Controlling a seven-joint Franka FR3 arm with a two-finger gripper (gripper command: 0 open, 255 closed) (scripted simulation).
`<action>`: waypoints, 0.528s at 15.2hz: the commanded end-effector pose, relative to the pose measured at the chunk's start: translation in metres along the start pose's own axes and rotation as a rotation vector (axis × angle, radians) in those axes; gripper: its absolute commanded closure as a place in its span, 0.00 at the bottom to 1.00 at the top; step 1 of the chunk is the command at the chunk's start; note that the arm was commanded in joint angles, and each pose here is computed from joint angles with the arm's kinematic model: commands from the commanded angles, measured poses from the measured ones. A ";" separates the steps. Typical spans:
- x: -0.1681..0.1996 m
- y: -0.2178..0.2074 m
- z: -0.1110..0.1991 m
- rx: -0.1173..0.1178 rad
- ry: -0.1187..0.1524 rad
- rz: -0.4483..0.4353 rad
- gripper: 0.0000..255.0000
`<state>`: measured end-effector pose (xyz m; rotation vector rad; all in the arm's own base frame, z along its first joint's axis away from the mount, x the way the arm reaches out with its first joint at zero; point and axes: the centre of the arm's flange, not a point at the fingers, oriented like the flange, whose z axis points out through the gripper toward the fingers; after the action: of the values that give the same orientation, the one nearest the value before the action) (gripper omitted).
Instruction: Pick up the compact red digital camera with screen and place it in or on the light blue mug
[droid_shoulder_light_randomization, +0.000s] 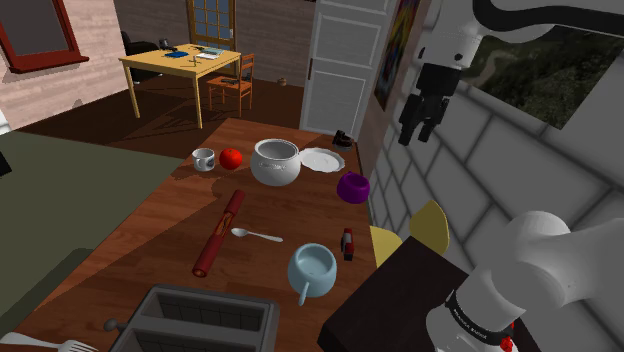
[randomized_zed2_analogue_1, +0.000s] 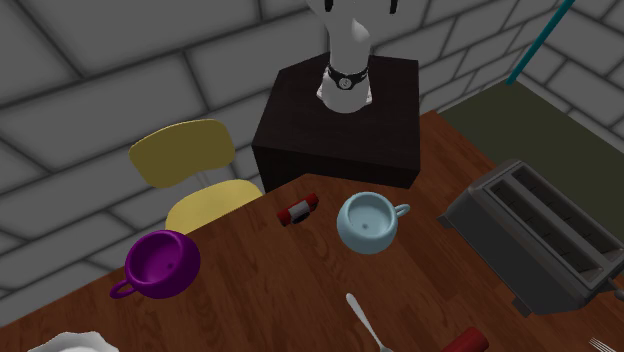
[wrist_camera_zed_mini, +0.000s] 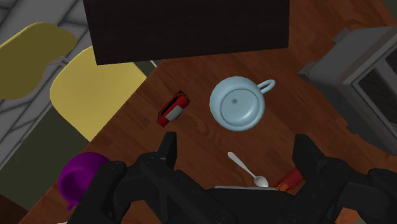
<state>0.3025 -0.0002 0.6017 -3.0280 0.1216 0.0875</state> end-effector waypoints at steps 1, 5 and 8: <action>0.000 0.000 0.000 0.000 0.000 0.000 0.00; 0.020 0.003 0.049 -0.014 0.001 0.073 0.00; 0.035 0.007 0.085 -0.025 0.001 0.127 0.00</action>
<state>0.3260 0.0020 0.5291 -3.0413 0.2860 0.1003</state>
